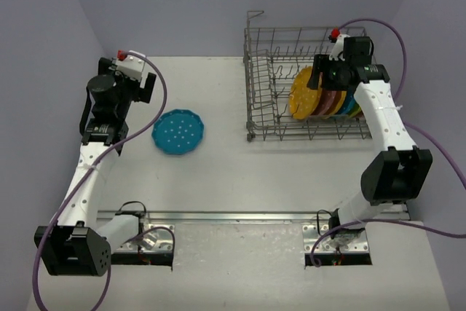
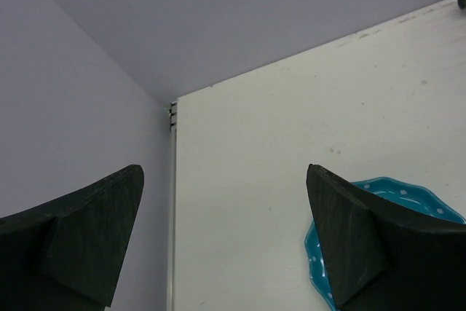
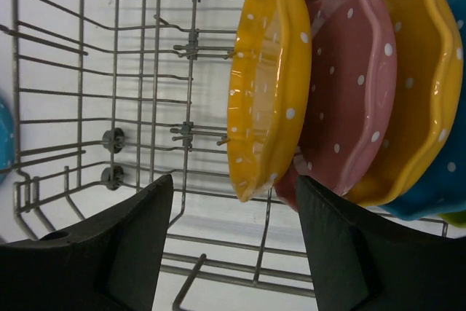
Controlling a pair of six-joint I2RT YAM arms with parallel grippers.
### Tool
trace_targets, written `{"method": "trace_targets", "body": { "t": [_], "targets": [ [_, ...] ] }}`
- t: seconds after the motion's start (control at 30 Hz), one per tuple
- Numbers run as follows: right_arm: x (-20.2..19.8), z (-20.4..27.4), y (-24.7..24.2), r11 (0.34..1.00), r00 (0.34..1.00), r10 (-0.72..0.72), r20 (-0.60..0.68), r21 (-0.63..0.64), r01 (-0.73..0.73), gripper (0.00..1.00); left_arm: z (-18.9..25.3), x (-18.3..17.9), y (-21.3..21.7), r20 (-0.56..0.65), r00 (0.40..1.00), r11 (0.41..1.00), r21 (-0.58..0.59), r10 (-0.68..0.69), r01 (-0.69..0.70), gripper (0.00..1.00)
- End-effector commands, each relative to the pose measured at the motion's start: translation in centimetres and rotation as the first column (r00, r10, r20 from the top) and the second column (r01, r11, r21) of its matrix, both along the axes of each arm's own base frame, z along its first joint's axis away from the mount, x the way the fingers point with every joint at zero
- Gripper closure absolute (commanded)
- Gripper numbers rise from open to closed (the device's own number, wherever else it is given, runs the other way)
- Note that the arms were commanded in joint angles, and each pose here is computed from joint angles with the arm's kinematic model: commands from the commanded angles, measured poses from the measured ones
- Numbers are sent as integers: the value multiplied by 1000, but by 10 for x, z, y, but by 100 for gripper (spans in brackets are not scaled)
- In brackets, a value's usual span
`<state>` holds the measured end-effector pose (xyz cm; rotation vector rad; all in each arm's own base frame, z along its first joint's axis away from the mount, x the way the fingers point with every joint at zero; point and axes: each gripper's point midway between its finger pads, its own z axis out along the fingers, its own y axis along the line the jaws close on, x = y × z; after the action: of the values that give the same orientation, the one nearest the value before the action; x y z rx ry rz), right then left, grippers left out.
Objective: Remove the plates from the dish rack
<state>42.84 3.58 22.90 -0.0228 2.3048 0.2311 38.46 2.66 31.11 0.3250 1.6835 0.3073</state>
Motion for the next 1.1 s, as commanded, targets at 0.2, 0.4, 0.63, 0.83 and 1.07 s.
{"method": "trace_targets", "body": {
  "t": [0.2,0.4,0.63,0.83,1.07],
  "targets": [
    [43,-42,-13,989,995,-92,-22,-122,89,31,-26,-18,14,-50,997,997,56,60,-57,7],
    [54,-66,0,986,995,-81,-55,-148,72,31,-24,-18,12,-49,997,998,41,59,-56,7],
    [51,-67,24,999,997,-16,-75,-29,14,50,-27,-18,10,-56,997,998,31,49,-47,7],
    [43,-40,35,999,1000,20,-17,30,-20,87,-33,-19,5,-88,996,1000,-6,29,-30,6],
    [31,47,35,998,979,39,199,31,-46,100,-29,-19,-12,-119,992,995,-97,-37,26,6]
  ]
}}
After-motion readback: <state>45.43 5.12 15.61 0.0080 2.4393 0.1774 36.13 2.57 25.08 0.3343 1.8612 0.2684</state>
